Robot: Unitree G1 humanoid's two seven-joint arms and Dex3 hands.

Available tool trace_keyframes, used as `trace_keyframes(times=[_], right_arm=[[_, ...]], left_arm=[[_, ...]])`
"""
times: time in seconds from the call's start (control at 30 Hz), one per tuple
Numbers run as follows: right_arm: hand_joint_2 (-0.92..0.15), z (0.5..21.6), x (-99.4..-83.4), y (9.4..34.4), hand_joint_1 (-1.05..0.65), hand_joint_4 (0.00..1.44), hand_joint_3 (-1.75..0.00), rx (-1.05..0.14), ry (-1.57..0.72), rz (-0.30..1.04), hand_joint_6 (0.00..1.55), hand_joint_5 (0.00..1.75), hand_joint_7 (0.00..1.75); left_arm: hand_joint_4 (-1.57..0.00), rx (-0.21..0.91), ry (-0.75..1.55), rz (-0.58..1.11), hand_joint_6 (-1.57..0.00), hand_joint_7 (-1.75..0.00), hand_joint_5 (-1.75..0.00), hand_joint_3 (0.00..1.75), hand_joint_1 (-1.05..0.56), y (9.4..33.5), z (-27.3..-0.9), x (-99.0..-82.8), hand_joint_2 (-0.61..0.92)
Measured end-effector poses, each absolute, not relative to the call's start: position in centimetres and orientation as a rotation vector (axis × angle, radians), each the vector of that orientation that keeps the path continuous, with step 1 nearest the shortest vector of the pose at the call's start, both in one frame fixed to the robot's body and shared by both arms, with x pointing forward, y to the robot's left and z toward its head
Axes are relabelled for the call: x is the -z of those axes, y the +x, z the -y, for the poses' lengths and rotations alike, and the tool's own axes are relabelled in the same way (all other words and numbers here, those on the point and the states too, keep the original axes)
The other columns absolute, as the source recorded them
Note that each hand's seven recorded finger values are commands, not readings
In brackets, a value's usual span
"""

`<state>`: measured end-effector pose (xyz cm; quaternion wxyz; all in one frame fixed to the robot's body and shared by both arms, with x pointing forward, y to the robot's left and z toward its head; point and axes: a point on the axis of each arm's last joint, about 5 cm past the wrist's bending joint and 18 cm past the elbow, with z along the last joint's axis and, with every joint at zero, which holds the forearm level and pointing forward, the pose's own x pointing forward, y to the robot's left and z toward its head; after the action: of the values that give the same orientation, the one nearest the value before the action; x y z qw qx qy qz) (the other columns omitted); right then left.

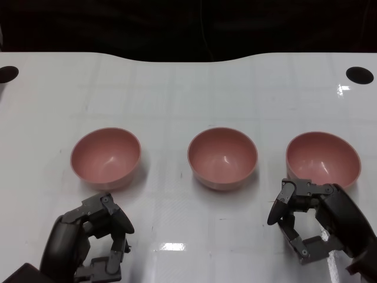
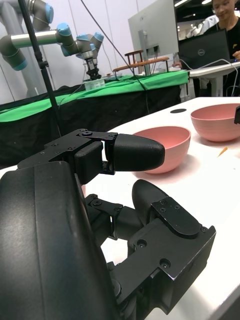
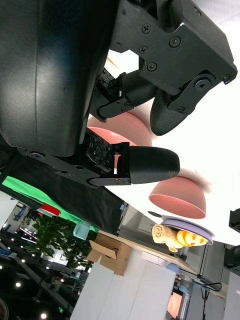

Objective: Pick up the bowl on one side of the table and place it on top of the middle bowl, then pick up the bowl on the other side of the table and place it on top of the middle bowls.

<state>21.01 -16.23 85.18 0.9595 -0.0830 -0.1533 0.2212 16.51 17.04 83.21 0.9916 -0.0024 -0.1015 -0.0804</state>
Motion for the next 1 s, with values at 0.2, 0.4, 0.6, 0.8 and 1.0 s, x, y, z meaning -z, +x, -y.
trace_keyframes(times=[0.2, 0.4, 0.6, 0.8, 1.0], right_arm=[[-0.25, 16.2, -85.2, 21.0, -0.03, 0.84, -1.43, -0.459, -0.169, 0.307, 0.85, 1.7, 1.25], [-0.25, 16.1, -85.2, 21.2, 0.0, 0.84, -1.46, -0.464, -0.172, 0.307, 0.86, 1.69, 1.26], [-0.26, 16.0, -85.2, 21.2, -0.01, 0.84, -1.46, -0.471, -0.172, 0.304, 0.86, 1.72, 1.26], [-0.24, 15.8, -85.1, 21.2, 0.0, 0.85, -1.49, -0.48, -0.172, 0.304, 0.85, 1.73, 1.27], [-0.24, 15.6, -85.3, 21.2, -0.02, 0.85, -1.5, -0.49, -0.176, 0.312, 0.86, 1.73, 1.28]], left_arm=[[-0.77, 0.152, 0.01, 0.205, -0.75, -1.52, -1.67, 1.45, -0.06, 16.4, -17.1, -83.2, 0.3], [-0.77, 0.141, -0.001, 0.208, -0.75, -1.51, -1.66, 1.4, -0.08, 16.3, -17.1, -83.2, 0.31], [-0.75, 0.127, -0.007, 0.207, -0.76, -1.24, -1.48, 1.22, -0.12, 16.0, -17.2, -83.1, 0.39], [-0.67, 0.079, 0.021, 0.199, -0.82, -0.44, -1.02, 0.38, -0.18, 16.1, -17.6, -83.8, 0.76], [-0.69, 0.086, 0.264, 0.141, -0.77, -0.03, -0.49, 0.08, -0.28, 16.2, -18.5, -85.0, 0.92]])
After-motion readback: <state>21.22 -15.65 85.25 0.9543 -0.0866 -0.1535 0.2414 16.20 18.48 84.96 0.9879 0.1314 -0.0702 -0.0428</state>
